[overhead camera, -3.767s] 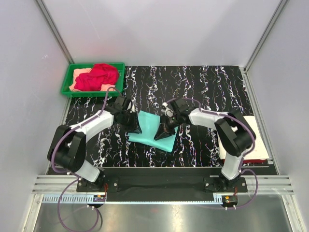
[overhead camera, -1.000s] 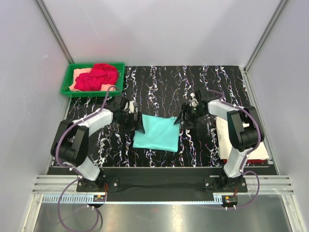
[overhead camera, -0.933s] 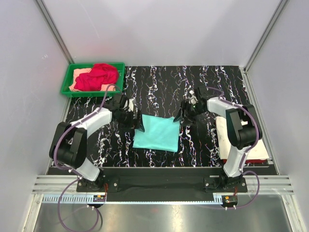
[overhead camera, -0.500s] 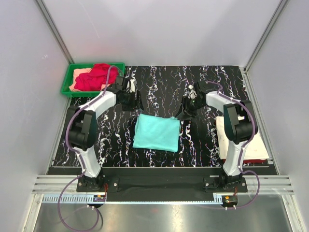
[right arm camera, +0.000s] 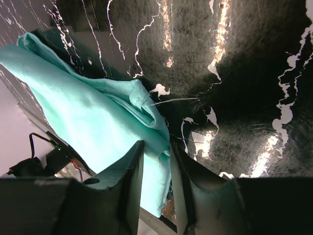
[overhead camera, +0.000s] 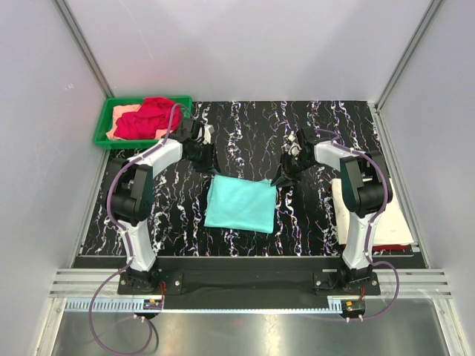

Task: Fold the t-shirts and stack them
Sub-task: Fold the tshirt

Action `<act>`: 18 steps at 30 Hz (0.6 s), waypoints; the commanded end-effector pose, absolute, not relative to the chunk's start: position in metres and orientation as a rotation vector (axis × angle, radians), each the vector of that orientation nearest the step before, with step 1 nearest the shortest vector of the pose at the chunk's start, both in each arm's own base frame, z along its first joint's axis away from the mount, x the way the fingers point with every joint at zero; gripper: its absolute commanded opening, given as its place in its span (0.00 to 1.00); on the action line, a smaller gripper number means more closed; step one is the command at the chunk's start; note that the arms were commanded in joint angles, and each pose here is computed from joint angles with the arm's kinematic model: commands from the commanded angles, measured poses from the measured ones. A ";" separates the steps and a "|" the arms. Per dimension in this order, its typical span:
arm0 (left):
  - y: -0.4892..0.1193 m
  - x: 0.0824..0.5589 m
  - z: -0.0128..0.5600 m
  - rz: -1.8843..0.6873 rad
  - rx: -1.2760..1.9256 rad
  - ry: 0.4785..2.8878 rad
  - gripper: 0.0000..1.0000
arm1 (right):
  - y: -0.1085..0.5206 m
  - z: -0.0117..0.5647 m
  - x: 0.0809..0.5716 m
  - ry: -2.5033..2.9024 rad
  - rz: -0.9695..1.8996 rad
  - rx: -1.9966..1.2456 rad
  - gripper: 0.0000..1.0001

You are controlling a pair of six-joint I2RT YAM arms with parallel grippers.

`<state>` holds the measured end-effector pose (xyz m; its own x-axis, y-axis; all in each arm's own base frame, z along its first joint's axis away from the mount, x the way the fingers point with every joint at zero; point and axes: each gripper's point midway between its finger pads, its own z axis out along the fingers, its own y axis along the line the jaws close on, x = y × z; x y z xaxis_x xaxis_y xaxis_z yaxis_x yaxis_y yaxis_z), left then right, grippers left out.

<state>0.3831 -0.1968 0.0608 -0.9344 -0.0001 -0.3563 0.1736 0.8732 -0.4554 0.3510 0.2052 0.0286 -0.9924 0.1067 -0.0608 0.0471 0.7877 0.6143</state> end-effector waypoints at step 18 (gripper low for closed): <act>-0.217 0.385 0.070 -0.760 0.127 2.678 0.16 | 0.214 0.059 0.371 2.804 1.048 0.095 0.14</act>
